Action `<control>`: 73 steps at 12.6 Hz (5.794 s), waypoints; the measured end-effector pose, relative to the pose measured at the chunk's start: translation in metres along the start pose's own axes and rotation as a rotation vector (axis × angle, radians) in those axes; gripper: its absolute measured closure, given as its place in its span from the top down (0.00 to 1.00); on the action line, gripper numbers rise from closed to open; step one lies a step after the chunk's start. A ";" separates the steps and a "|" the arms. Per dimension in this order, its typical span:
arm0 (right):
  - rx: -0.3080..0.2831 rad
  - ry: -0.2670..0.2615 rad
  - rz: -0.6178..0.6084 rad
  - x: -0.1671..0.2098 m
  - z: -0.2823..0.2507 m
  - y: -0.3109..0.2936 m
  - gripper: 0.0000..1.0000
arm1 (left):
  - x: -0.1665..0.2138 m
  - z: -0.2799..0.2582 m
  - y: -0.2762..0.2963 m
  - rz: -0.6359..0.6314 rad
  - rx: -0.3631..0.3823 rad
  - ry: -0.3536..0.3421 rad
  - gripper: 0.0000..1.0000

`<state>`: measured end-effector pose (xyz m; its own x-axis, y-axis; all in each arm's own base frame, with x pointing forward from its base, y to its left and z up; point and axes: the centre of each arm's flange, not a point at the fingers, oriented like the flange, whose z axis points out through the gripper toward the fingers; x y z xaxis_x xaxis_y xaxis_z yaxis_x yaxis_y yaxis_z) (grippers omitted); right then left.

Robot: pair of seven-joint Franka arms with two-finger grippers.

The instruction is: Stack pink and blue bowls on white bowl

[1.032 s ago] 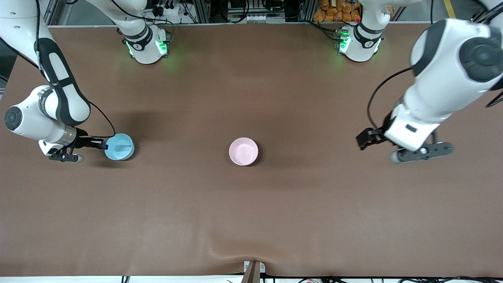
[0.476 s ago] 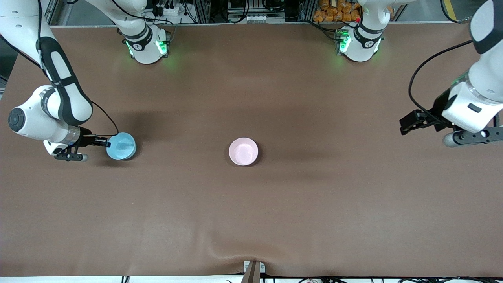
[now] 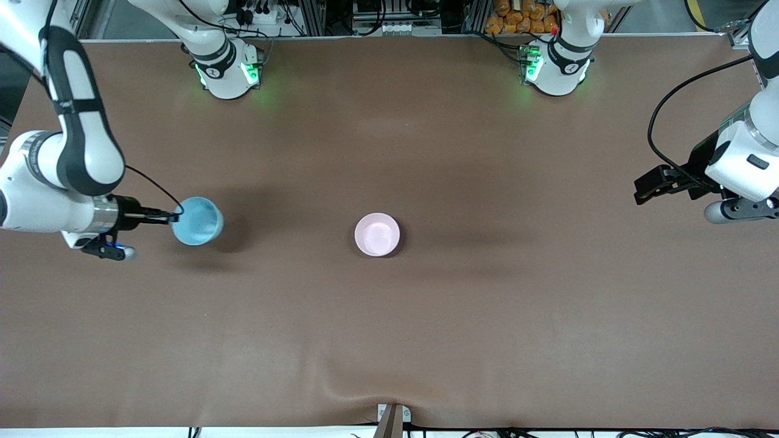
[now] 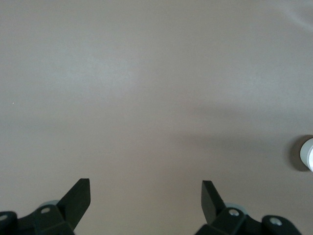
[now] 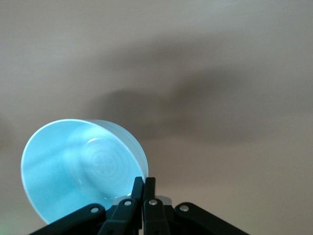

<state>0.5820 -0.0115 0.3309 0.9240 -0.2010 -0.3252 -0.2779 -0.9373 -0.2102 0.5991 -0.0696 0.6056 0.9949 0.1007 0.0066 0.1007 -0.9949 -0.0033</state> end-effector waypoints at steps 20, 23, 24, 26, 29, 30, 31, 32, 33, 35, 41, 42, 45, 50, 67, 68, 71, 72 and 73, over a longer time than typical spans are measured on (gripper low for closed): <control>0.144 0.198 0.446 -0.124 0.187 -0.343 0.02 | -0.044 -0.011 -0.077 0.012 -0.025 -0.063 1.00; 0.144 0.204 0.442 -0.125 0.192 -0.344 0.02 | -0.041 -0.006 -0.078 0.011 -0.026 -0.071 1.00; 0.141 0.206 0.440 -0.125 0.197 -0.345 0.02 | -0.041 -0.006 -0.077 0.012 -0.026 -0.070 1.00; 0.133 0.209 0.445 -0.122 0.205 -0.342 0.02 | -0.041 -0.006 -0.076 0.014 -0.026 -0.070 1.00; 0.131 0.216 0.455 -0.116 0.206 -0.337 0.15 | -0.042 -0.006 -0.075 0.016 -0.026 -0.070 1.00; 0.132 0.219 0.459 -0.114 0.204 -0.336 0.26 | -0.041 -0.006 -0.075 0.016 -0.026 -0.070 1.00; 0.136 0.223 0.460 -0.112 0.202 -0.336 0.37 | -0.041 -0.006 -0.075 0.016 -0.026 -0.070 1.00; 0.141 0.225 0.460 -0.111 0.198 -0.338 0.49 | -0.041 -0.006 -0.075 0.016 -0.026 -0.071 1.00; 0.139 0.218 0.460 -0.110 0.192 -0.342 0.61 | -0.041 -0.006 -0.075 0.016 -0.026 -0.071 1.00; 0.110 0.174 0.469 -0.102 0.168 -0.349 0.82 | -0.041 -0.006 -0.074 0.018 -0.026 -0.071 1.00; 0.053 0.076 0.449 -0.037 0.009 -0.299 1.00 | -0.041 -0.005 -0.072 0.022 -0.026 -0.072 1.00; 0.046 0.060 0.410 -0.024 -0.016 -0.276 1.00 | -0.041 -0.005 -0.072 0.022 -0.026 -0.072 1.00; 0.036 0.051 0.222 0.004 -0.108 -0.192 1.00 | -0.041 -0.009 -0.071 0.024 -0.026 -0.062 1.00; -0.053 0.119 -0.143 0.007 -0.205 -0.075 1.00 | -0.040 -0.011 -0.068 0.028 -0.027 -0.056 1.00; -0.280 0.321 -0.204 -0.152 -0.255 -0.078 1.00 | -0.042 -0.013 -0.048 0.065 -0.027 -0.054 1.00; -0.278 0.324 -0.198 -0.148 -0.258 -0.075 1.00 | -0.043 -0.013 -0.040 0.079 -0.027 -0.054 1.00; -0.275 0.328 -0.186 -0.139 -0.261 -0.071 1.00 | -0.046 -0.013 -0.026 0.105 -0.027 -0.054 1.00; -0.273 0.328 -0.187 -0.137 -0.261 -0.072 1.00 | -0.046 -0.013 -0.023 0.110 -0.026 -0.055 1.00; -0.272 0.332 -0.187 -0.136 -0.263 -0.073 1.00 | -0.048 -0.013 -0.019 0.118 -0.026 -0.058 1.00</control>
